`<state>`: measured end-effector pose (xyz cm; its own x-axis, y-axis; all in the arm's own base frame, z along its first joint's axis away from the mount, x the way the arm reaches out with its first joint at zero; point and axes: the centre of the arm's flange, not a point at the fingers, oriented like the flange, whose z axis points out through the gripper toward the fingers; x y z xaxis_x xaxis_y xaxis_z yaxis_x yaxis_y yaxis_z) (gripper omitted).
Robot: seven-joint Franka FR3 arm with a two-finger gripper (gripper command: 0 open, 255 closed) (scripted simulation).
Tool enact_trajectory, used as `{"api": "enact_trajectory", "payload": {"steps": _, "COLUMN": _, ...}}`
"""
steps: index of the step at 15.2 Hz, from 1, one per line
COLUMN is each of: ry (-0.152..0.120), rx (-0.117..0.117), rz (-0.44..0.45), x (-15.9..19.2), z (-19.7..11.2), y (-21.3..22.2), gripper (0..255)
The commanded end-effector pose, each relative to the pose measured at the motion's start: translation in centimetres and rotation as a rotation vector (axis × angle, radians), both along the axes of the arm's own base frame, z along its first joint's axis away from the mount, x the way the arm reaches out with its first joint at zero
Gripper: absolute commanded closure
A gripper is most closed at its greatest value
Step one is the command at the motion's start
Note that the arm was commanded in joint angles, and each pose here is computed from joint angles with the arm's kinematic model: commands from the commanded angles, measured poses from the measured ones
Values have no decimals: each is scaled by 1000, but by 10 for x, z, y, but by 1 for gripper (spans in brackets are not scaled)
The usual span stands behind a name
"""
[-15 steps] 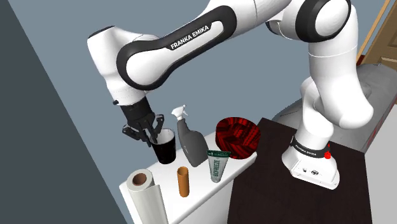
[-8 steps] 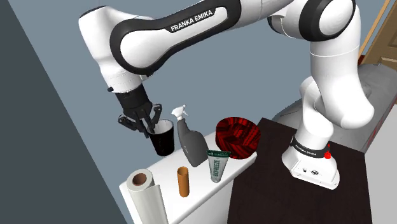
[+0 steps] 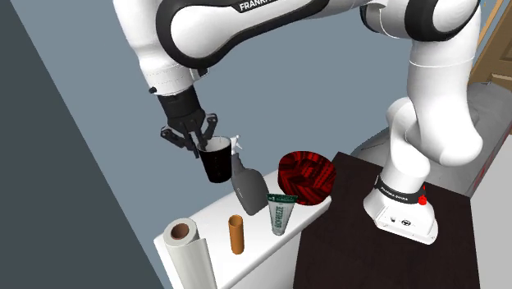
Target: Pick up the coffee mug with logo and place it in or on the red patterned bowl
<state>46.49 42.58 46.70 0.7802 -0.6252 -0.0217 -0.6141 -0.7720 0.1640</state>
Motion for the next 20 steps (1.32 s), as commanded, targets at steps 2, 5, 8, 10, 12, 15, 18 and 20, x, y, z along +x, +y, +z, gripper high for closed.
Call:
{"api": "enact_trajectory", "payload": {"steps": 2, "ry": -18, "rx": 5, "rz": -5, "x": -14, "z": 7, "y": -34, "gripper": 255}}
{"api": "enact_trajectory", "payload": {"steps": 5, "ry": -18, "rx": 5, "rz": -5, "x": -37, "z": 10, "y": -67, "gripper": 255}}
{"api": "enact_trajectory", "payload": {"steps": 8, "ry": -18, "rx": 5, "rz": -5, "x": -59, "z": 14, "y": -100, "gripper": 255}}
{"api": "enact_trajectory", "payload": {"steps": 10, "ry": -18, "rx": 5, "rz": -5, "x": -74, "z": 16, "y": -121, "gripper": 255}}
{"api": "enact_trajectory", "payload": {"steps": 12, "ry": -18, "rx": 5, "rz": -5, "x": -88, "z": 19, "y": -143, "gripper": 255}}
{"api": "enact_trajectory", "payload": {"steps": 15, "ry": -18, "rx": 5, "rz": -5, "x": -111, "z": 22, "y": -176, "gripper": 255}}
{"api": "enact_trajectory", "payload": {"steps": 18, "ry": -18, "rx": 5, "rz": -5, "x": -133, "z": 26, "y": -208, "gripper": 255}}
{"api": "enact_trajectory", "payload": {"steps": 20, "ry": -18, "rx": 5, "rz": -5, "x": -148, "z": 28, "y": -230, "gripper": 255}}
